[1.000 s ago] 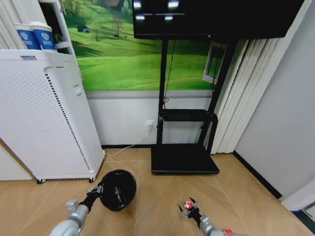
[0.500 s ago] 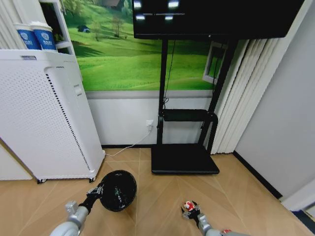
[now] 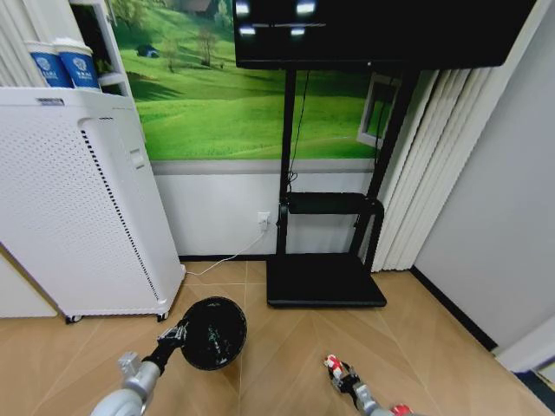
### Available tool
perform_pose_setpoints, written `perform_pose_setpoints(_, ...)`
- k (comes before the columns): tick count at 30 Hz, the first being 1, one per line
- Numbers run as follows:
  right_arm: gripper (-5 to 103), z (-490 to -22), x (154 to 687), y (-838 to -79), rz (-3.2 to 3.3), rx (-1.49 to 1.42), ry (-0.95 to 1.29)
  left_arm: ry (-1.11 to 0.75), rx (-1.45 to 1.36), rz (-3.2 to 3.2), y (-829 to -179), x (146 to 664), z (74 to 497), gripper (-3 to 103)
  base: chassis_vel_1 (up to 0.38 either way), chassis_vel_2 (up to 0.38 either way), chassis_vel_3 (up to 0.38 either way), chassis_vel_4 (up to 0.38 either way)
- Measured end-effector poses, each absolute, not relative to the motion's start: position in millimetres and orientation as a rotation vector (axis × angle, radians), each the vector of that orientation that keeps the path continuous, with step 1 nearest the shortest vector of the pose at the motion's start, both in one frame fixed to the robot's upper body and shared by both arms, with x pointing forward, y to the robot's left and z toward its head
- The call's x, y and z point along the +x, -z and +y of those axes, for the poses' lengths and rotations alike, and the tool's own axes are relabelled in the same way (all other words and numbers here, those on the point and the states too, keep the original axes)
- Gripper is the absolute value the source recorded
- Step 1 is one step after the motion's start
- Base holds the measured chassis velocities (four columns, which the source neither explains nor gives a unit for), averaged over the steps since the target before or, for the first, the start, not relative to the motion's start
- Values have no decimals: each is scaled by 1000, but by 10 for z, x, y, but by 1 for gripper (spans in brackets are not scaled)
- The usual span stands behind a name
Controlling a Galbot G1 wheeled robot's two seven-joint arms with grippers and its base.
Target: Pick up the trash bin and place the garbage on the floor into it.
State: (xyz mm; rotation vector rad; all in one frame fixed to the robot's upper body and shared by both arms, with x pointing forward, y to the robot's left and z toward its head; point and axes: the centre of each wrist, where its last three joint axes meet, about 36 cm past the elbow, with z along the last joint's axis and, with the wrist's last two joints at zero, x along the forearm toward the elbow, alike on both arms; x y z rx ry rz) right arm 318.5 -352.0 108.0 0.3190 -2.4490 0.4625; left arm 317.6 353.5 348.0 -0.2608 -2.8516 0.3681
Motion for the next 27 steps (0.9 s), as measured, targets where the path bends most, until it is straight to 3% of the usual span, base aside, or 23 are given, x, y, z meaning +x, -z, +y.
perform_pose_setpoints(6,36,-3504,3221,-1126,-2470,301,-443,-362,-267,-2853,-3485,3183,3568,7,0,0,0,0)
perform_pose_setpoints(8,25,-3514,3332,-1246,-2536,284,-424,-349,-266,-2854,-3482,3204,3622,7,0,0,0,0)
perform_pose_setpoints(10,23,-3503,3375,-1298,-2575,280,-416,-348,-263,-2853,-3488,3216,3644,7,0,0,0,0)
perform_pose_setpoints(15,23,-3453,3534,-1473,-2702,313,-402,-335,-260,-2855,-3503,3259,3714,7,0,0,0,0)
perform_pose_setpoints(24,23,-2906,3980,-2487,-3003,865,-361,-279,-239,-2838,-3437,3363,3988,7,0,0,0,0)
perform_pose_setpoints(27,23,-2524,4094,-2803,-3054,1127,-330,-270,-236,-2838,-3439,3397,4027,7,0,0,0,0)
